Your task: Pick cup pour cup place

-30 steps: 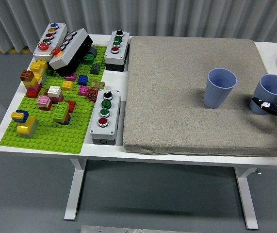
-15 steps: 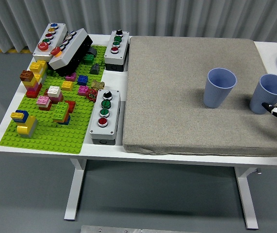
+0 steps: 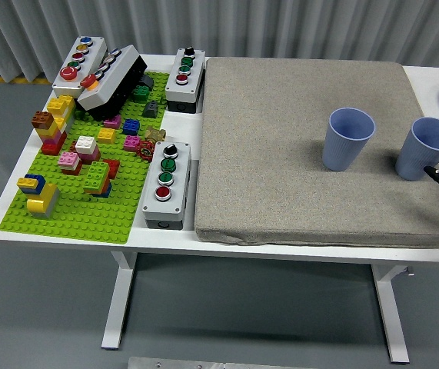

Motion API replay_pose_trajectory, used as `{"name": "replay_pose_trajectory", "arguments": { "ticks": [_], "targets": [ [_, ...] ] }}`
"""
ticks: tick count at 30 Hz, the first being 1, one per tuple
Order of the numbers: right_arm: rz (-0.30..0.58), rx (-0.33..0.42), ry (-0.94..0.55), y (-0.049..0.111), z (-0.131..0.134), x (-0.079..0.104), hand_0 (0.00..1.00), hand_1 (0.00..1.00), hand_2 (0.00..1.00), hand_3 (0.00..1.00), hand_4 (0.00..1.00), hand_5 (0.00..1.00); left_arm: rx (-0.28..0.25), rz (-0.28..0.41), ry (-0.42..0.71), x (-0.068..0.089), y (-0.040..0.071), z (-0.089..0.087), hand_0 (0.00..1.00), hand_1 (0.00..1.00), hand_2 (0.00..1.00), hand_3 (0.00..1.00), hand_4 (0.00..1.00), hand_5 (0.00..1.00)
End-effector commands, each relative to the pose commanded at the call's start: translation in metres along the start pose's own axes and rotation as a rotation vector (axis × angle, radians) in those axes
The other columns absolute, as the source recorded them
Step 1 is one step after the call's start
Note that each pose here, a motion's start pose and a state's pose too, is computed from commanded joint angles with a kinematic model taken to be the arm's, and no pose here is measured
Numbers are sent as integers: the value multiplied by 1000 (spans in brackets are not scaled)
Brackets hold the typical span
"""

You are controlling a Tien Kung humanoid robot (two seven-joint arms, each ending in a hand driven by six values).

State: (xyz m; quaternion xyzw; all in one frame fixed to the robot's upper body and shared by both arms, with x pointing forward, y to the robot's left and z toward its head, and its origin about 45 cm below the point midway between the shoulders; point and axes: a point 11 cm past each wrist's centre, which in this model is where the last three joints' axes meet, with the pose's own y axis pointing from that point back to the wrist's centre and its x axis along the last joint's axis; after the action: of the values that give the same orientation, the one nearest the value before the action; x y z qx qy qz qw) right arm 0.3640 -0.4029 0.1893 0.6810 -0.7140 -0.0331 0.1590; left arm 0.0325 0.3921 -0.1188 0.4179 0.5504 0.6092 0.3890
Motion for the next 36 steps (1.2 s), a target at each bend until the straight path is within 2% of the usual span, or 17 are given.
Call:
{"name": "replay_pose_trajectory", "arguments": {
  "ticks": [6, 13, 18, 22, 25, 26, 29, 34, 36],
  "targets": [
    [39, 41, 15, -1, -20, 20, 920, 926, 998, 998, 896, 361, -2, 4, 5, 3, 0, 0, 882, 843, 920, 806, 643, 884],
    [70, 129, 67, -4, -72, 48, 920, 926, 998, 998, 898, 371, -11, 13, 10, 8, 2, 3, 883, 843, 920, 806, 644, 883],
    [62, 183, 71, -10, -101, 47, 920, 924, 998, 998, 897, 376, -18, 14, 11, 9, 2, 7, 884, 843, 921, 807, 643, 884],
    [60, 211, 54, -17, -114, 42, 920, 923, 998, 998, 897, 380, -23, 13, 10, 8, 2, 9, 884, 843, 921, 807, 644, 883],
    [117, 284, -28, -23, -129, 42, 920, 923, 998, 998, 897, 380, -26, 10, 8, 6, 2, 11, 884, 843, 921, 807, 644, 883],
    [138, 301, -52, -24, -131, 43, 807, 774, 801, 788, 880, 409, -27, 10, 7, 5, 2, 11, 884, 843, 921, 807, 643, 883],
    [212, 365, -189, -30, -136, 47, 807, 774, 801, 788, 880, 409, -27, 7, 1, 3, 2, 12, 884, 843, 921, 807, 643, 883],
    [289, 474, -458, -37, -128, 46, 785, 765, 784, 805, 887, 412, -26, 1, -6, -1, 2, 13, 884, 843, 921, 807, 643, 883],
    [302, 483, -527, -38, -122, 43, 785, 765, 784, 805, 887, 412, -25, 0, -12, -2, 2, 14, 884, 843, 921, 807, 643, 883]
  ]
}}
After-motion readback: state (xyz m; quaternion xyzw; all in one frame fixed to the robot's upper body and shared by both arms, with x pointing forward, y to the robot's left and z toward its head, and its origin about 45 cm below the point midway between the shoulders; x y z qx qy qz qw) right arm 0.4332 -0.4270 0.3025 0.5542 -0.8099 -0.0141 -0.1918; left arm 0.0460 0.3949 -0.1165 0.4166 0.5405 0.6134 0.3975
